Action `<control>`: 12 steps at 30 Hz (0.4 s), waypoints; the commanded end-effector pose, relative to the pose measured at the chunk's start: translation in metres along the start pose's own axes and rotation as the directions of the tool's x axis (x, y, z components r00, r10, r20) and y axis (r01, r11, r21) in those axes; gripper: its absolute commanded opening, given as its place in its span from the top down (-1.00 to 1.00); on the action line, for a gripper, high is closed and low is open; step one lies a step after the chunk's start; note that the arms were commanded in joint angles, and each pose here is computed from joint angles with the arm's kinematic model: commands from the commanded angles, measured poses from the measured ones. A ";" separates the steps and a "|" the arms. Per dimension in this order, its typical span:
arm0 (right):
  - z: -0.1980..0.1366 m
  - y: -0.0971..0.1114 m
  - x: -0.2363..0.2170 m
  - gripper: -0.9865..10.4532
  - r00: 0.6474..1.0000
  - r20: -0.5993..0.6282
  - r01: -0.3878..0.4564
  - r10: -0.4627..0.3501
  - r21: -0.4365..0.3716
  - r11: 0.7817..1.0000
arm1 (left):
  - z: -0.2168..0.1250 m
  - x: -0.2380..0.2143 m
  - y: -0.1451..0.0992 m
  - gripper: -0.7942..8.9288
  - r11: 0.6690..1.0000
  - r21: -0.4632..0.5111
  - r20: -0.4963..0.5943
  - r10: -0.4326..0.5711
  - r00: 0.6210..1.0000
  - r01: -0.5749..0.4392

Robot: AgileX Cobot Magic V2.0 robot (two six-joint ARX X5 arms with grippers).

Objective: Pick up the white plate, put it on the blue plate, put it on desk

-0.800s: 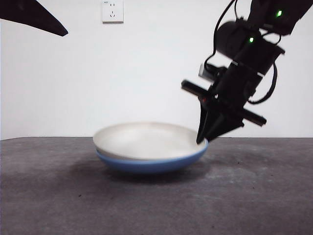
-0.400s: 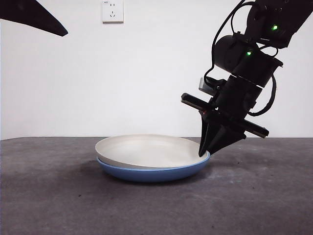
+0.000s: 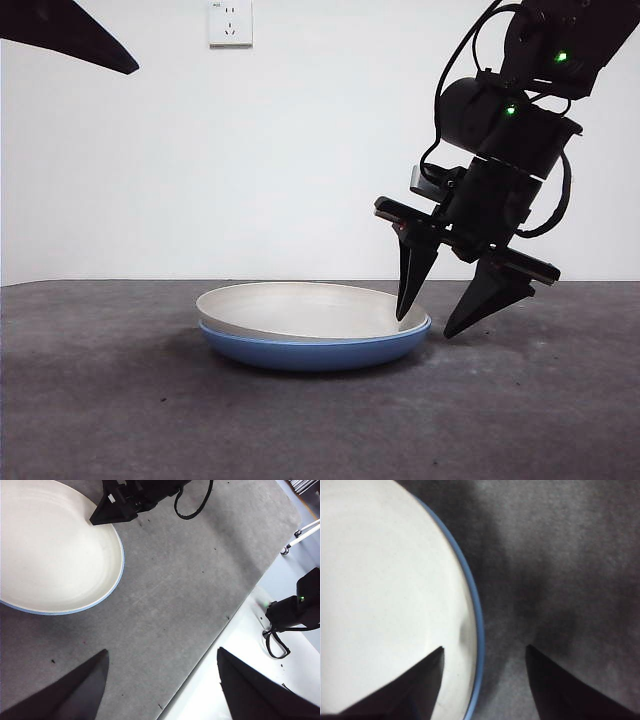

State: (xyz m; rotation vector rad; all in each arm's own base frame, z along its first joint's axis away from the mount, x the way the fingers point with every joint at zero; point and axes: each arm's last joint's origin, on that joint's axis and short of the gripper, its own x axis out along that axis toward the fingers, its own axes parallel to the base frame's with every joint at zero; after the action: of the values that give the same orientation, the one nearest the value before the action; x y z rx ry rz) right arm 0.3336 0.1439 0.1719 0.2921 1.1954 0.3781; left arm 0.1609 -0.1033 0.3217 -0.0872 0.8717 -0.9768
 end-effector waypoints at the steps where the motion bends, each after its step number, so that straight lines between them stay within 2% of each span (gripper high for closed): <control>1: 0.007 0.008 -0.014 0.33 0.999 0.043 -0.016 0.017 -0.024 1.000 | 0.003 0.000 -0.002 0.13 1.000 0.025 0.009 -0.006 1.000 0.006; 7: 0.006 0.020 -0.059 0.33 0.992 0.117 -0.030 0.044 -0.115 0.993 | 0.003 0.000 -0.002 0.13 1.000 0.027 0.010 -0.006 1.000 0.006; 12: -0.007 0.033 -0.107 0.33 0.985 0.153 -0.037 0.074 -0.230 0.972 | 0.003 0.000 -0.002 0.13 1.000 0.027 0.011 -0.007 1.000 0.006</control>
State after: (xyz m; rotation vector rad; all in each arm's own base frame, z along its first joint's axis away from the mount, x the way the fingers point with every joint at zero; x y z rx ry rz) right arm 0.2900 0.1250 0.2631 0.2090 1.0149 0.4823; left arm 0.1609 -0.1033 0.3218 -0.0872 0.8713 -0.9769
